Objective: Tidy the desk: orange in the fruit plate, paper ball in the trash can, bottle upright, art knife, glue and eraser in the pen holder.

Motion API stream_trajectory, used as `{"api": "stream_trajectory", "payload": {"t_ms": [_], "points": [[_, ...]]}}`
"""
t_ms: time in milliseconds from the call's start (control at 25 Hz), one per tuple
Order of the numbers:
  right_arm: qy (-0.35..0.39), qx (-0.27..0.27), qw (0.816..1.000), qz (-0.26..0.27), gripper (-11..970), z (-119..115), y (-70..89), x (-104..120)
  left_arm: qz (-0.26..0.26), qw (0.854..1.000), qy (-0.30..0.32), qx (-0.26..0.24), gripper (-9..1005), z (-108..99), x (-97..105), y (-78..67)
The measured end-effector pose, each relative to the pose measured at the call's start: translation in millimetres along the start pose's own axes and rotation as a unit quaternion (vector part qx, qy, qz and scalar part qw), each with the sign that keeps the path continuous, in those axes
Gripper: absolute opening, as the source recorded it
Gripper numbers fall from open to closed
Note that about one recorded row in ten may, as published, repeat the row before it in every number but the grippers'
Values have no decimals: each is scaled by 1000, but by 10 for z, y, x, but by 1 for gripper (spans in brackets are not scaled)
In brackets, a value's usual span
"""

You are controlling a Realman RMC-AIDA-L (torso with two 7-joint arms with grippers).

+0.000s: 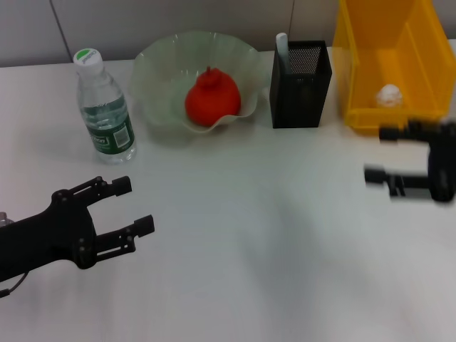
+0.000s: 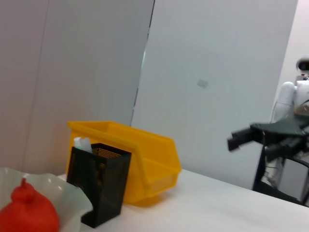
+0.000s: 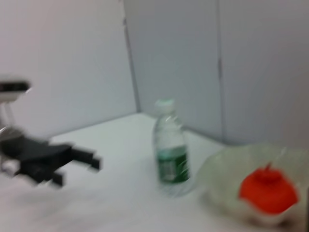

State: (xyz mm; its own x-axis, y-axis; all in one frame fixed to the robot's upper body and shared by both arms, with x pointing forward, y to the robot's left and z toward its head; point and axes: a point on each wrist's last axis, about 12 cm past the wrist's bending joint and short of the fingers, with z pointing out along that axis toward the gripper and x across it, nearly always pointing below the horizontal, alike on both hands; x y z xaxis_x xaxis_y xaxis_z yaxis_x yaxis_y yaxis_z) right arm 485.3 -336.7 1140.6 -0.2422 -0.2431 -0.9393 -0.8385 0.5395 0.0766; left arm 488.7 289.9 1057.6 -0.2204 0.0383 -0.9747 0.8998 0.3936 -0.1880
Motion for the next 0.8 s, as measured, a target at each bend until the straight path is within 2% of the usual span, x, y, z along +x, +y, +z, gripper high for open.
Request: {"api": "stream_trajectory", "payload": {"t_ms": [160,320,480,800], "points": [[-13,-30,999,-3,774,-185,125,266,-20,999,22,31,805,-42,-66,33],[-20,-42,999,-3,774,-212,178,381,-30,998,30,52,805,-50,-93,20],[-4,-61,998,5,774,-111,212,483,-43,995,56,69,805,-98,-117,39],[3,-98,995,22,774,201,171,525,-52,988,104,99,806,-219,-170,78]]}}
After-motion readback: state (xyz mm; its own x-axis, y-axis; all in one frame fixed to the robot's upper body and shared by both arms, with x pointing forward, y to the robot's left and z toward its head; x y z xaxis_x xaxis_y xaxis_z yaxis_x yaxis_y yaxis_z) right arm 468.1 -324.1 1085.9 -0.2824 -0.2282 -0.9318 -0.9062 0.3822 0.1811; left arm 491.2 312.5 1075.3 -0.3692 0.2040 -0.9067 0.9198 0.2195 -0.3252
